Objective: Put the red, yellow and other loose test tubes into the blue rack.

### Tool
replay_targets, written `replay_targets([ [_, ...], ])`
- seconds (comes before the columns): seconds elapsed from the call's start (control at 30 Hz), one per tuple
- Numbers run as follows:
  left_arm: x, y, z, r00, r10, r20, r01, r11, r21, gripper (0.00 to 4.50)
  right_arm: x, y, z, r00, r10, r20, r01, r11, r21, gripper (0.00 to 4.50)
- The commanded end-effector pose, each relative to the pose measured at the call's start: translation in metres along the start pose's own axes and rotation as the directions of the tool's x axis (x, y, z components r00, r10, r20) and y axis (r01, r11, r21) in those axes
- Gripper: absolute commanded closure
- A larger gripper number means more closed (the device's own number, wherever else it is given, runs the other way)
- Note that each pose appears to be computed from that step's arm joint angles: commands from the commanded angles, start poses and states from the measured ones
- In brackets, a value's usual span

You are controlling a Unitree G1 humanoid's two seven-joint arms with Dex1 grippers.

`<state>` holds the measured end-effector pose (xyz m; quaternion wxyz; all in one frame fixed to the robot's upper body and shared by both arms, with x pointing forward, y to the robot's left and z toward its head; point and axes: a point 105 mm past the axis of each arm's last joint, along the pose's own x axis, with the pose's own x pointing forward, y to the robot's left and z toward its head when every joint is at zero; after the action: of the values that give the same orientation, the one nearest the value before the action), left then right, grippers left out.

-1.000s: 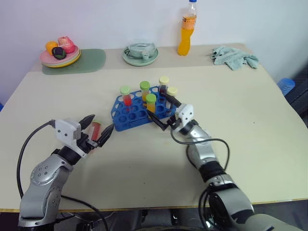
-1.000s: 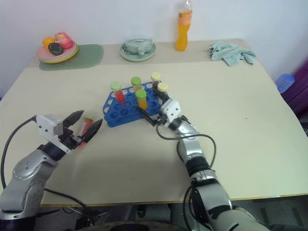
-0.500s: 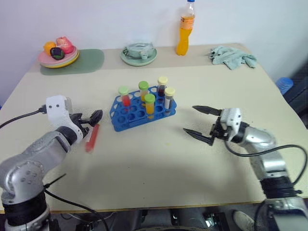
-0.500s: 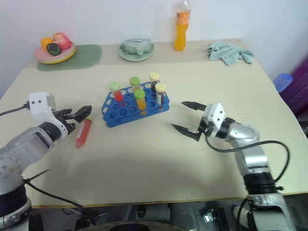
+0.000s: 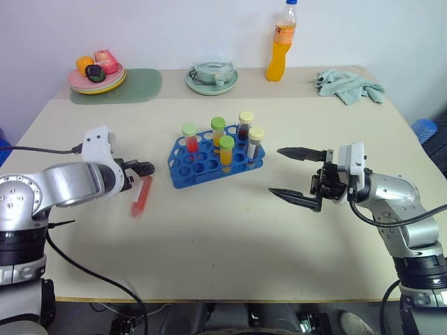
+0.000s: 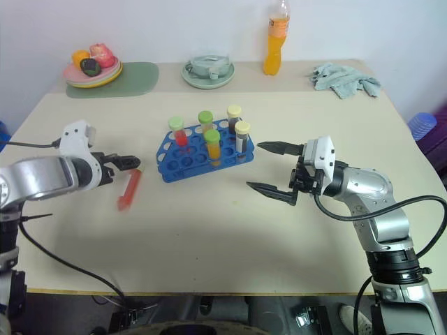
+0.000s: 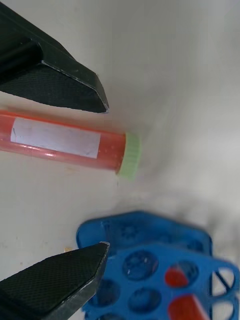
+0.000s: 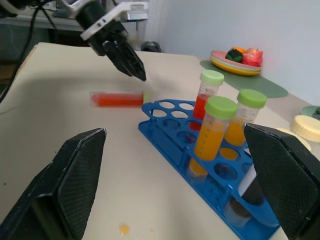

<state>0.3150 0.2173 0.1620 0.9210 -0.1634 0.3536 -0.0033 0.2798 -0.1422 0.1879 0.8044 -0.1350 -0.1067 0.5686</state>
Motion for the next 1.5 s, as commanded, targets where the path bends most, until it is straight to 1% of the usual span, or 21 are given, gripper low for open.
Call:
replay_targets([
  [0.03,0.004,0.008,0.007,0.998,0.063,-0.031,-0.063,0.998,-0.019,0.29,0.000,0.001,0.012,0.999,-0.002,0.035,0.003,0.999,-0.054,0.02],
  [0.17,0.011,0.013,0.010,0.990,0.091,-0.104,-0.092,0.996,-0.007,0.29,0.000,0.001,0.011,0.999,-0.010,0.031,0.012,0.998,-0.058,0.02],
  [0.3,0.026,0.016,0.001,0.968,0.081,-0.237,-0.081,0.997,0.011,0.29,0.003,0.003,0.012,0.999,-0.019,0.037,0.021,0.998,-0.056,0.02],
  [0.43,0.037,0.027,-0.005,0.939,0.107,-0.326,-0.111,0.994,0.004,0.29,0.005,0.005,0.010,0.999,-0.017,0.031,0.018,0.998,-0.053,0.02],
  [0.53,0.038,0.032,-0.004,0.927,0.120,-0.357,-0.120,0.993,0.022,1.17,0.005,0.004,0.010,0.999,-0.028,0.030,0.030,0.998,-0.056,0.00],
  [0.6,0.038,0.035,-0.003,0.919,0.134,-0.371,-0.129,0.991,0.040,2.13,0.005,0.005,0.010,0.999,-0.030,0.029,0.032,0.998,-0.055,0.00],
  [0.63,0.038,0.035,-0.003,0.916,0.137,-0.376,-0.130,0.990,0.044,2.75,0.006,0.006,0.009,0.999,-0.030,0.029,0.032,0.998,-0.054,0.00],
  [0.7,0.039,0.034,-0.002,0.914,0.131,-0.383,-0.127,0.991,0.036,3.65,0.007,0.007,0.009,0.999,-0.031,0.027,0.032,0.998,-0.051,0.00],
  [0.9,0.033,0.027,0.005,0.928,0.068,-0.367,-0.054,0.997,0.047,3.72,0.009,0.006,0.007,0.999,-0.029,0.017,0.030,0.998,-0.051,0.00],
  [1.0,0.019,0.010,0.005,0.952,-0.056,-0.301,0.108,0.981,0.159,3.72,0.010,0.005,0.007,0.999,-0.029,0.015,0.030,0.998,-0.054,0.00],
  [1.03,0.014,0.000,0.009,0.962,-0.163,-0.221,0.195,0.972,0.132,3.72,0.011,0.005,0.008,0.999,-0.031,0.016,0.032,0.998,-0.054,0.00],
  [1.07,0.007,-0.010,0.013,0.943,-0.308,-0.131,0.315,0.948,0.043,3.72,0.012,0.004,0.008,0.999,-0.035,0.017,0.036,0.998,-0.053,0.00],
  [1.1,0.001,-0.013,0.016,0.917,-0.395,-0.054,0.395,0.919,-0.021,3.72,0.013,0.004,0.008,0.999,-0.038,0.018,0.039,0.998,-0.052,0.00],
  [1.13,-0.007,-0.016,0.018,0.889,-0.458,0.012,0.458,0.889,-0.019,3.72,0.013,0.004,0.007,0.999,-0.042,0.019,0.043,0.998,-0.051,0.00],
  [1.27,-0.029,-0.016,0.008,0.848,-0.522,0.094,0.511,0.852,0.115,3.72,0.014,0.004,0.005,0.998,-0.056,0.019,0.056,0.997,-0.043,0.00],
  [1.3,-0.035,-0.020,0.015,0.815,-0.555,0.168,0.537,0.832,0.143,3.72,0.014,0.004,0.005,0.998,-0.060,0.021,0.061,0.997,-0.041,0.00],
  [1.33,-0.045,-0.029,0.025,0.748,-0.608,0.268,0.573,0.794,0.202,3.72,0.014,0.004,0.005,0.997,-0.068,0.025,0.069,0.997,-0.034,0.00],
  [1.37,-0.056,-0.035,0.044,0.651,-0.621,0.438,0.528,0.784,0.327,3.72,0.014,0.003,0.005,0.996,-0.082,0.032,0.083,0.996,-0.026,0.00],
  [1.4,-0.068,-0.040,0.053,0.559,-0.638,0.530,0.469,0.770,0.432,3.72,0.014,0.002,0.005,0.995,-0.092,0.036,0.093,0.995,-0.020,0.00],
  [1.43,-0.071,-0.049,0.053,0.493,-0.677,0.546,0.447,0.736,0.509,3.72,0.013,0.002,0.004,0.994,-0.105,0.036,0.106,0.994,-0.012,0.00],
  [1.5,-0.066,-0.059,0.051,0.425,-0.713,0.557,0.446,0.701,0.557,3.72,0.012,0.001,0.002,0.992,-0.123,0.034,0.123,0.992,-0.007,0.00],
])
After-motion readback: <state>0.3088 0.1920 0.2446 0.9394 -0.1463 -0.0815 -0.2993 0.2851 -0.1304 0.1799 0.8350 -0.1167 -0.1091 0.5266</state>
